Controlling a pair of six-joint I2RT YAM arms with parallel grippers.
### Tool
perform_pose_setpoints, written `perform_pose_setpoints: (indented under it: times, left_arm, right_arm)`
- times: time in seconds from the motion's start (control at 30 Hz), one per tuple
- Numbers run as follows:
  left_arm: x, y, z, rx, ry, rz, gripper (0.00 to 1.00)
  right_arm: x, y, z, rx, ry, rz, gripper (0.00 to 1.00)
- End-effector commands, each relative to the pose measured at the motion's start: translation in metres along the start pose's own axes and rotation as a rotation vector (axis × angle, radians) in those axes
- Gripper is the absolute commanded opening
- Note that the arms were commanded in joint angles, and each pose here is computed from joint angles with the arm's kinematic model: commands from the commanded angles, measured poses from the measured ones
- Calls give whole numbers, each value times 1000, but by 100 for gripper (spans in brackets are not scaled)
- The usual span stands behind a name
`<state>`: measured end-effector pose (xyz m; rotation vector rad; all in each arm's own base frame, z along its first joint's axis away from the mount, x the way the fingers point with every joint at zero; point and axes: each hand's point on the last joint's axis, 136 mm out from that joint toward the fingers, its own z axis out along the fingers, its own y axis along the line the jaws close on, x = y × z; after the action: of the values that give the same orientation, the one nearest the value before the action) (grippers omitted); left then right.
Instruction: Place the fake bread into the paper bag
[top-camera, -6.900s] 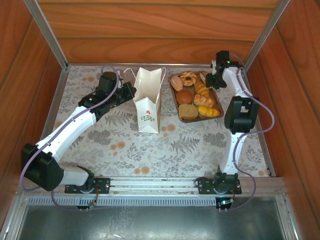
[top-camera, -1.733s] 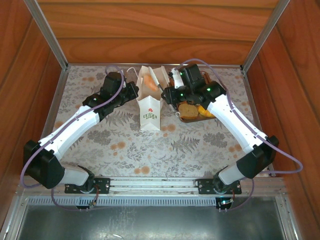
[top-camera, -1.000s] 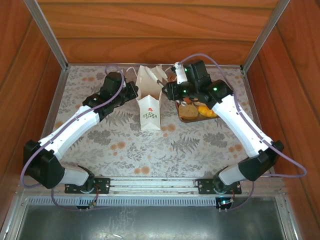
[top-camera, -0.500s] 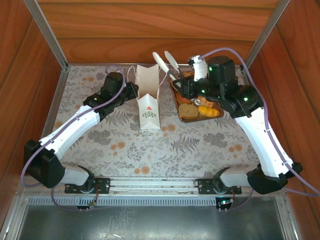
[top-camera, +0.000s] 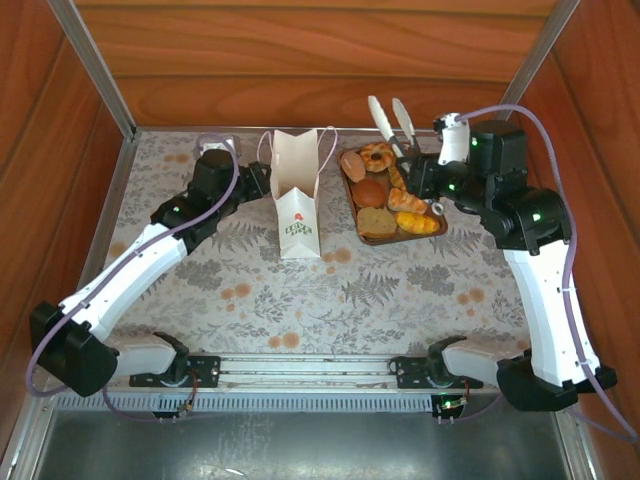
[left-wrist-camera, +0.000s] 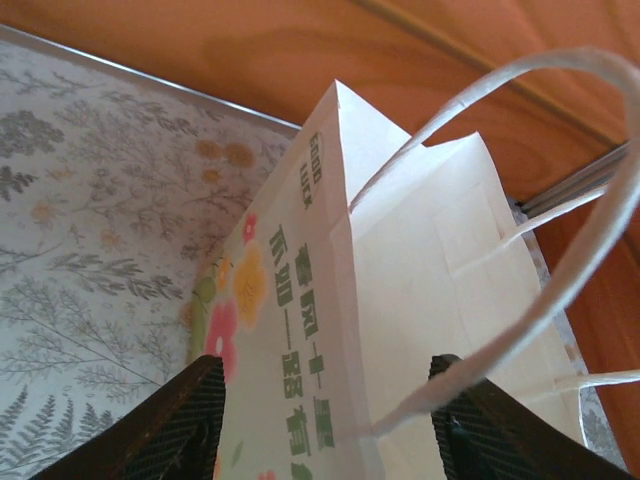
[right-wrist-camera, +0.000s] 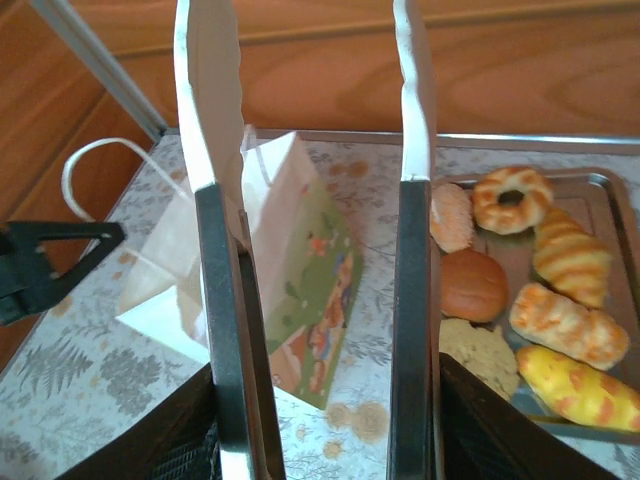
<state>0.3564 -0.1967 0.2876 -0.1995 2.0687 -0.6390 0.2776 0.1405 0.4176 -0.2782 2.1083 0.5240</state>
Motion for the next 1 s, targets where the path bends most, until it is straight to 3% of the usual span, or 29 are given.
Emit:
perform_pose_setpoints:
  times: [0.0, 0.27, 0.67, 0.97]
  left_arm:
    - [-5, 8, -12, -30, -51, 46, 63]
    - [-11, 24, -43, -56, -132, 96, 70]
    - [4, 60, -74, -84, -245, 108, 84]
    - [21, 88, -83, -162, -232, 117, 87]
  right_arm:
    - [5, -16, 7, 15, 23, 32, 52]
    - [25, -69, 50, 95, 155, 130, 52]
    - [44, -149, 145, 224, 334, 198, 50]
    - [58, -196, 207, 313, 460, 159, 50]
